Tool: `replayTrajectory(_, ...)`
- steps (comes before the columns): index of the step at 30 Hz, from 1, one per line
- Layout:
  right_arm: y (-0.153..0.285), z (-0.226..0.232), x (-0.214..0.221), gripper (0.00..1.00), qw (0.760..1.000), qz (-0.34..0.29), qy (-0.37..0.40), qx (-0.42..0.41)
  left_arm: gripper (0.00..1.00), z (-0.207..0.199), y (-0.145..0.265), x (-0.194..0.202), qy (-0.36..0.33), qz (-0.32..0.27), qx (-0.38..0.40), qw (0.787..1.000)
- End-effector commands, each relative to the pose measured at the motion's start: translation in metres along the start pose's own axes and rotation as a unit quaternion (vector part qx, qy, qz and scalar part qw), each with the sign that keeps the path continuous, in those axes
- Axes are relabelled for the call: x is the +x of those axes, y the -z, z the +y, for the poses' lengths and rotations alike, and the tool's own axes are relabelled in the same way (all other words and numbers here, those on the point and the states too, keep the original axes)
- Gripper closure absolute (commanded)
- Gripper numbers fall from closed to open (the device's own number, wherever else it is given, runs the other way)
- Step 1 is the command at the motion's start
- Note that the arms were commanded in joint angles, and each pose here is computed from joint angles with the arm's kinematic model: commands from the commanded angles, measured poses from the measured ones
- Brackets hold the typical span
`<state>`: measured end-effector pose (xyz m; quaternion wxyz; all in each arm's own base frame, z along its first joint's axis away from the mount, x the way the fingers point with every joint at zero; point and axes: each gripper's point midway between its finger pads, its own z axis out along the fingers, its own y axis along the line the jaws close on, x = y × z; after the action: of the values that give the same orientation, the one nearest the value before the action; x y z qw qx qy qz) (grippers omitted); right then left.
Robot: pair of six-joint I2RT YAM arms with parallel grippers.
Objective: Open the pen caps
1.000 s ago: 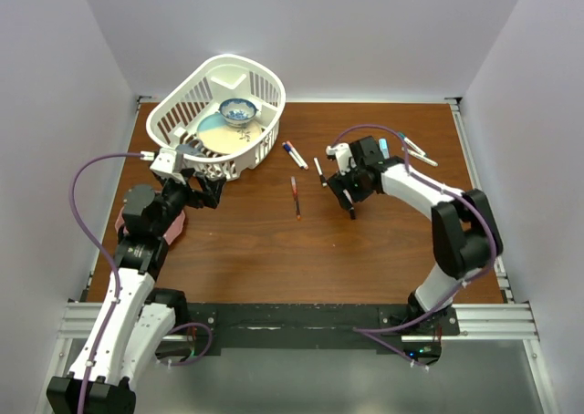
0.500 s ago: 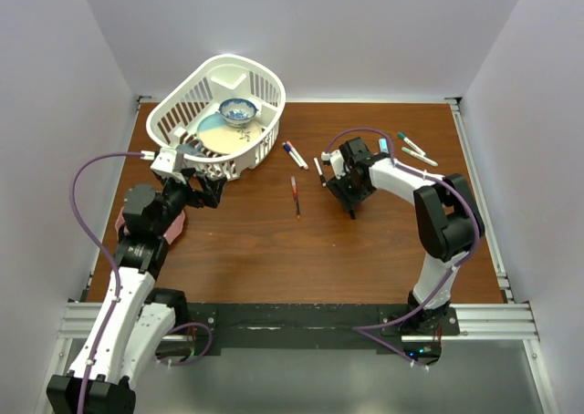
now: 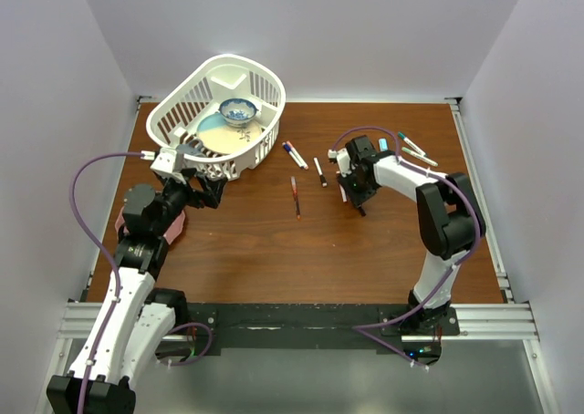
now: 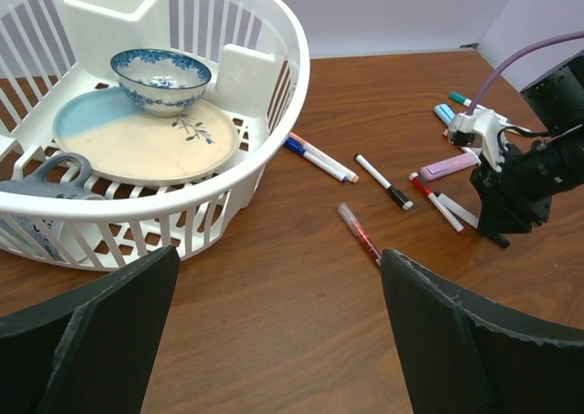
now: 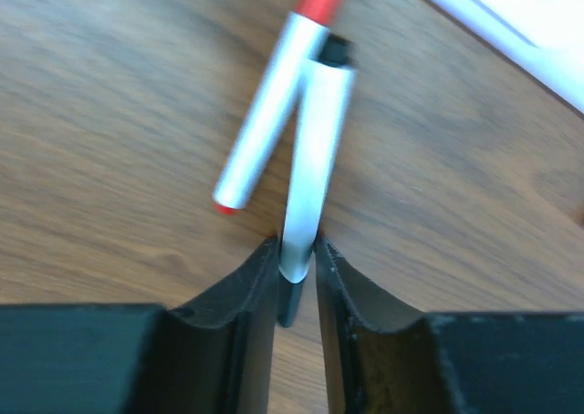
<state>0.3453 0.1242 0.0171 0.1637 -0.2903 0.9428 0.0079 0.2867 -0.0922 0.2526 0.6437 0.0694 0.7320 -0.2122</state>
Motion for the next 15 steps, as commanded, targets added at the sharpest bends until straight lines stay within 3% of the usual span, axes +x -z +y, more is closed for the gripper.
replayTrajectory(1, -0.005, -0.015, 0.023, 0.77, 0.999, 0.037, -0.026, 0.004, 0.02, -0.008, 0.001, -0.015, -0.01, -0.029, 0.022, 0.999)
replayTrajectory(7, 0.008, -0.025, 0.019, 0.98, 0.998, 0.009, -0.063, -0.021, 0.04, -0.038, 0.007, -0.024, -0.018, -0.043, 0.101, 0.994)
replayTrajectory(11, 0.03, -0.02, 0.006, 1.0, 0.993, -0.043, -0.087, -0.065, 0.06, -0.06, 0.01, -0.024, -0.007, -0.051, 0.164, 0.985)
replayTrajectory(15, 0.051, -0.018, -0.004, 1.0, 0.98, -0.095, -0.128, -0.121, 0.1, -0.09, 0.015, -0.026, 0.051, -0.049, 0.227, 0.971)
